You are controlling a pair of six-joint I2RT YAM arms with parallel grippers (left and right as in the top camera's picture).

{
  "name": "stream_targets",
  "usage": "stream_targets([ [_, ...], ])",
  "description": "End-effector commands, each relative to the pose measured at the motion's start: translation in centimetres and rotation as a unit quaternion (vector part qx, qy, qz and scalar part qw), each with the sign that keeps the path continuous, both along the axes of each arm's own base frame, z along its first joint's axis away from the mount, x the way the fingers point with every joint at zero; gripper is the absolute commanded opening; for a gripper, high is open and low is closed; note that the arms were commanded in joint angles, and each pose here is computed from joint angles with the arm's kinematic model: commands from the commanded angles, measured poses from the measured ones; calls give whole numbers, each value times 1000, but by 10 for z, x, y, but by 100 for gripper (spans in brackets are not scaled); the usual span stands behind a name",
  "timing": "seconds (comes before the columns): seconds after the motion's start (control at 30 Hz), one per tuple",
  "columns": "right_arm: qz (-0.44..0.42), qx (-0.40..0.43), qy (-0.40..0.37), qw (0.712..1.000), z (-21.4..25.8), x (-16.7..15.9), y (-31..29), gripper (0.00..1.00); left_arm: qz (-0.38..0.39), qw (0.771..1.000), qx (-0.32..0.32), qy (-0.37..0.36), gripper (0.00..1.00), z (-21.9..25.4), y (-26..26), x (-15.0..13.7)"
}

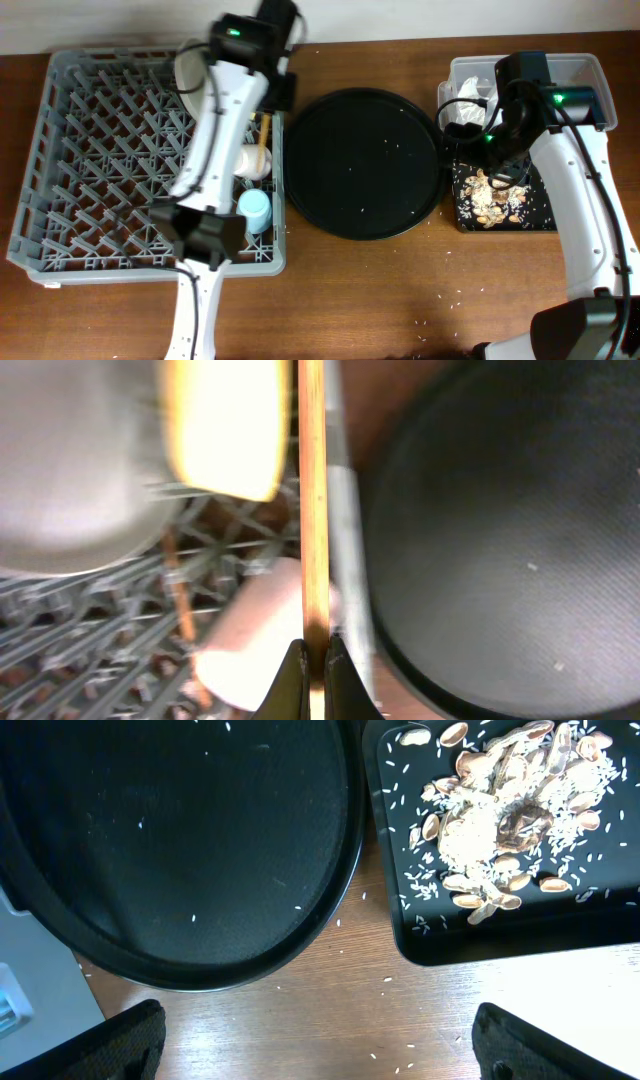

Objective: Sort waste into correct bins and load items into the dishwasher rack
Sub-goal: 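Place the second chopstick in the rack beside the first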

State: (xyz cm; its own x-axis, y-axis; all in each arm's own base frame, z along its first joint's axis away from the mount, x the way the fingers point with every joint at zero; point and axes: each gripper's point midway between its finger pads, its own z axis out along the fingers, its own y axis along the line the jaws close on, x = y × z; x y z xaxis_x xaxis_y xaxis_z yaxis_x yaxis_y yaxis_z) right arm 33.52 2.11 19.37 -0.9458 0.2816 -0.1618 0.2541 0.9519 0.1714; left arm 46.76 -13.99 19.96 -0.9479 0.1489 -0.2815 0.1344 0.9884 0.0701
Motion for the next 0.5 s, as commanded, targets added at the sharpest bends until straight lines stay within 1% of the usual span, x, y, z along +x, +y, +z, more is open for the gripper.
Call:
stream_targets([
  [0.0,-1,1,4,1000,-2,-1,2,99,10,1000,-8,-20,0,36,28,-12],
  [0.03,-1,1,4,1000,-2,-1,2,99,15,1000,-4,-13,0,37,35,-19],
  [0.1,-1,1,4,1000,-2,-1,2,99,36,999,25,3,0,37,55,-33],
  [0.13,-1,1,4,1000,-2,-1,2,99,67,996,59,15,0,33,74,-46],
  [0.2,-1,1,4,1000,-2,-1,2,98,111,988,97,44,0,22,100,-68],
  [0.27,-1,1,4,1000,-2,-1,2,98,117,985,106,75,0,7,110,-79],
  [0.33,-1,1,4,1000,-2,-1,2,98,116,982,113,92,0,-13,117,-79],
  [0.47,-1,1,4,1000,-2,-1,2,98,109,983,115,96,0,-49,122,-70],
])
